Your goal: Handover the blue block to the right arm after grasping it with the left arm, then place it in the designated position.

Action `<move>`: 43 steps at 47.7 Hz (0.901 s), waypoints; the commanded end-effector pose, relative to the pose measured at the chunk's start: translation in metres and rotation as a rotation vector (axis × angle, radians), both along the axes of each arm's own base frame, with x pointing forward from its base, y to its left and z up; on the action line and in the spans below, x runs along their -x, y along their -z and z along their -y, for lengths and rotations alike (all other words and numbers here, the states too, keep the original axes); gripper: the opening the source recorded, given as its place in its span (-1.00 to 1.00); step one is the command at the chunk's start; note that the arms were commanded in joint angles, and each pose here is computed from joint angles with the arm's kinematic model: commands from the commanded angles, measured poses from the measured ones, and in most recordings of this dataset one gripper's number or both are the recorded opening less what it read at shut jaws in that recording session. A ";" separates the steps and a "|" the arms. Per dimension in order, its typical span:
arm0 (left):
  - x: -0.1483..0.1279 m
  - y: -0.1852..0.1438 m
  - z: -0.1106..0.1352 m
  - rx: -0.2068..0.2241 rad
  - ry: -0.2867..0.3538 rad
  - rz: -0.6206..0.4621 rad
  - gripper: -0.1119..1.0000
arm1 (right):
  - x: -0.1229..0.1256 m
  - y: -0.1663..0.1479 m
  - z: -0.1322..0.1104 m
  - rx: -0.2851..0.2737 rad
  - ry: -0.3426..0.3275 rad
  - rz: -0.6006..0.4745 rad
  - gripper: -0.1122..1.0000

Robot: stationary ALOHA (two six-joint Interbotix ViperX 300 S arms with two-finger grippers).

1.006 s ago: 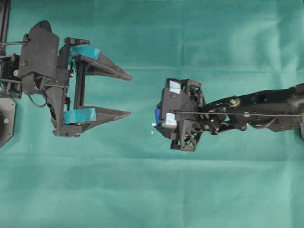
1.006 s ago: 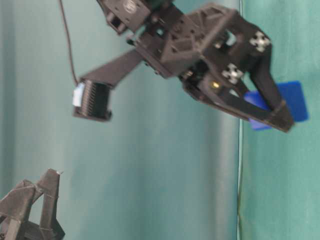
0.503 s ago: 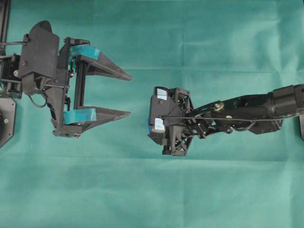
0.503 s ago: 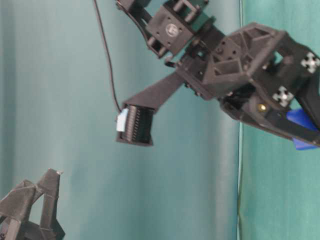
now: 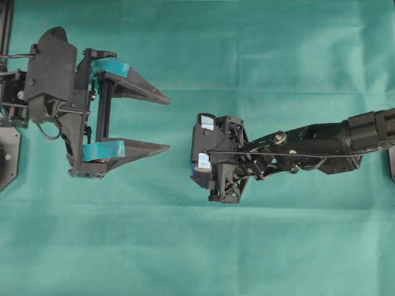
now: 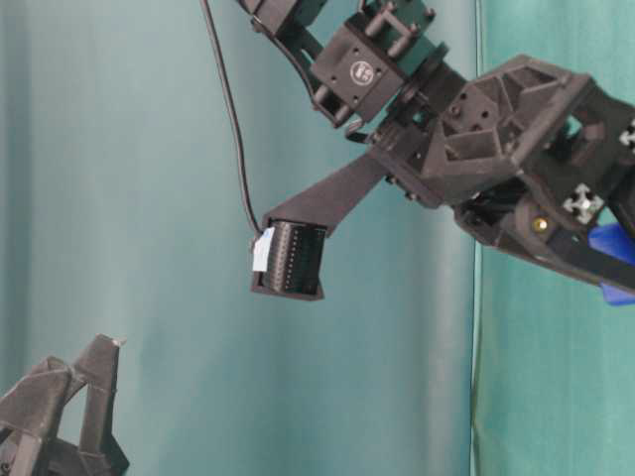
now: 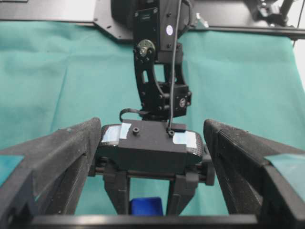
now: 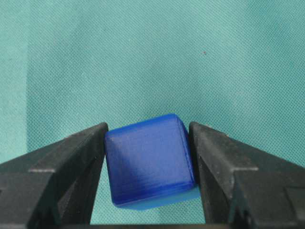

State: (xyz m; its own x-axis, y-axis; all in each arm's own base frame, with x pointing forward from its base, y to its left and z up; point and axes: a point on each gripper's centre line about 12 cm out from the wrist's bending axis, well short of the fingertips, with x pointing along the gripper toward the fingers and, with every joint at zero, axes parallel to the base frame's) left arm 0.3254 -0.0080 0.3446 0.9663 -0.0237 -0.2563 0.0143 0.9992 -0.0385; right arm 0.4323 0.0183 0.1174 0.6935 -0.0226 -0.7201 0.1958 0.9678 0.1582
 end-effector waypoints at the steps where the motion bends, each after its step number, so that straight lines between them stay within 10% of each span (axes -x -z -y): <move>1: -0.001 -0.013 -0.001 0.001 -0.003 0.037 1.00 | -0.007 -0.014 0.000 -0.008 0.001 0.042 0.26; 28: -0.001 -0.013 -0.001 0.002 -0.003 0.037 1.00 | -0.006 -0.015 -0.003 -0.036 -0.001 0.058 0.26; 36: -0.001 -0.013 -0.001 0.002 -0.003 0.037 1.00 | -0.006 -0.016 0.000 -0.049 0.047 0.039 0.86; 43: -0.001 -0.013 -0.001 0.002 -0.003 0.037 1.00 | -0.007 -0.018 0.001 -0.046 0.050 0.041 0.90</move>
State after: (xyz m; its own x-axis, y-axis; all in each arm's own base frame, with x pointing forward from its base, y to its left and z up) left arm 0.3256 -0.0075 0.3435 0.9655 -0.0224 -0.2593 0.0124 0.9991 -0.0400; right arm 0.4322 0.0173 0.1174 0.6874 -0.0272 -0.7258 0.2414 0.9510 0.1930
